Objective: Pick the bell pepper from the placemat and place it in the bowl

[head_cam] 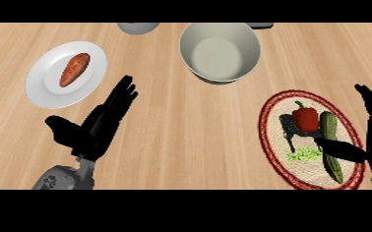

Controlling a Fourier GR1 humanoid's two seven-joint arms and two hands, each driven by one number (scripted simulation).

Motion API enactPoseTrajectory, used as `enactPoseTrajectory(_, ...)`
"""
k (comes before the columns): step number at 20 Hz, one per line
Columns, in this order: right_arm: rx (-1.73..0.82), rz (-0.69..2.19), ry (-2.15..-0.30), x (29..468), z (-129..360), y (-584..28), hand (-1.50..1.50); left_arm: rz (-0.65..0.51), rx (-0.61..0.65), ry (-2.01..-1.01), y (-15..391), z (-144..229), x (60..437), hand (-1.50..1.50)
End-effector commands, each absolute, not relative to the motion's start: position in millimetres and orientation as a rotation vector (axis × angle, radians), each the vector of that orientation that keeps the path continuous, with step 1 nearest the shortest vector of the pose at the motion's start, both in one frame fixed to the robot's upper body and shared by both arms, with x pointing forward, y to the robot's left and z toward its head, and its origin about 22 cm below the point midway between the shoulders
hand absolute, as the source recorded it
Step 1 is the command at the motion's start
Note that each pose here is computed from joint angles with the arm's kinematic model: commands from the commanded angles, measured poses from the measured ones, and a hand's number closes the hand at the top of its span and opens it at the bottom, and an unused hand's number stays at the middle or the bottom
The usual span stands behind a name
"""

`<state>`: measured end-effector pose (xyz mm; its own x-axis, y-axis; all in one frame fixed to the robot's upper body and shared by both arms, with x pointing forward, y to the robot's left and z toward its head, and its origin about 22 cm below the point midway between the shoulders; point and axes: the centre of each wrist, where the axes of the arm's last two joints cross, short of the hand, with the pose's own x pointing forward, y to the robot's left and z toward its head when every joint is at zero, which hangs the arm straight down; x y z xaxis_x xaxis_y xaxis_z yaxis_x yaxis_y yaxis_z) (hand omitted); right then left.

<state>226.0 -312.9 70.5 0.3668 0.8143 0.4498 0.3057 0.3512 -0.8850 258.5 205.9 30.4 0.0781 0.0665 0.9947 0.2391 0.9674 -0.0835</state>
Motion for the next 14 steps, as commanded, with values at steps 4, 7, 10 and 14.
enactPoseTrajectory(4,-1.250,0.541,-0.816,255.1,116.2,-274.1,-1.50,-0.148,-0.283,-1.505,199.0,37.7,264.2,0.00)
enactPoseTrajectory(7,-1.185,0.533,-0.723,272.3,121.6,-251.6,-1.50,-0.152,-0.281,-1.500,192.6,31.0,269.7,0.00)
enactPoseTrajectory(10,-1.116,0.524,-0.680,282.0,131.6,-237.0,-1.50,-0.147,-0.258,-1.478,207.3,16.2,266.5,0.00)
enactPoseTrajectory(14,-1.121,0.488,-0.562,299.0,124.4,-240.3,-1.50,-0.136,-0.294,-1.490,190.1,28.3,267.8,0.00)
